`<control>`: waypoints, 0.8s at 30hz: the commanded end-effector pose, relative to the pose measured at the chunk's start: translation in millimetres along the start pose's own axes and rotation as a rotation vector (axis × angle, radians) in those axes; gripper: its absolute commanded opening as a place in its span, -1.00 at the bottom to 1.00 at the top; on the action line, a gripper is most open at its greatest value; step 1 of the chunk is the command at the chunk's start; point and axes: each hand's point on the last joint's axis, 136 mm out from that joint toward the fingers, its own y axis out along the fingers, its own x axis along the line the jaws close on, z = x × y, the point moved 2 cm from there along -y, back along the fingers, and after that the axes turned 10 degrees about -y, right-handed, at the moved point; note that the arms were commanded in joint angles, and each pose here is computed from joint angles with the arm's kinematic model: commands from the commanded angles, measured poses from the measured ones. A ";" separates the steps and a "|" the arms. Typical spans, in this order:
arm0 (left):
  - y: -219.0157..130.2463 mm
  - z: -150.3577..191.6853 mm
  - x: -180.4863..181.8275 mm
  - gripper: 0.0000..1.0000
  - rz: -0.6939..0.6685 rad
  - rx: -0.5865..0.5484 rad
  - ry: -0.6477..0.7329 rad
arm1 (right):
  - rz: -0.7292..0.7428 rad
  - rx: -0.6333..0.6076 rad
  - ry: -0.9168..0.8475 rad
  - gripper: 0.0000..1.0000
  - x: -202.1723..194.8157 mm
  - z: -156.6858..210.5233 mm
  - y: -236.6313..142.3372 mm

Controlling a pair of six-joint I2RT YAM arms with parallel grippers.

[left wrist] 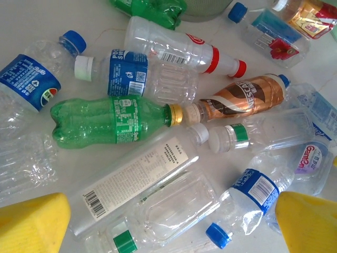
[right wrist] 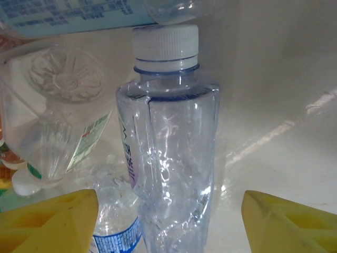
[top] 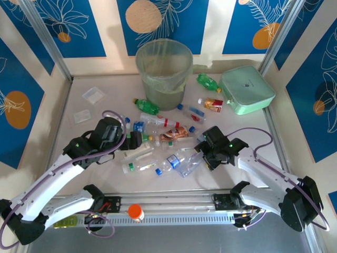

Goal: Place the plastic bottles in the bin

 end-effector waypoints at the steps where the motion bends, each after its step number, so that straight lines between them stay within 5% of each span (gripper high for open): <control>1: -1.0 1.2 -2.6 0.99 0.031 0.007 0.029 | 0.036 -0.001 0.029 0.45 -3.0 0.5 9.2; 13: -10.9 0.3 9.0 0.99 -0.003 -0.029 0.039 | 0.101 0.020 0.020 0.34 -22.4 -0.2 37.2; 24: -13.8 4.6 12.6 0.99 -0.003 -0.022 0.025 | 0.097 0.025 -0.008 -0.12 -27.1 1.8 33.8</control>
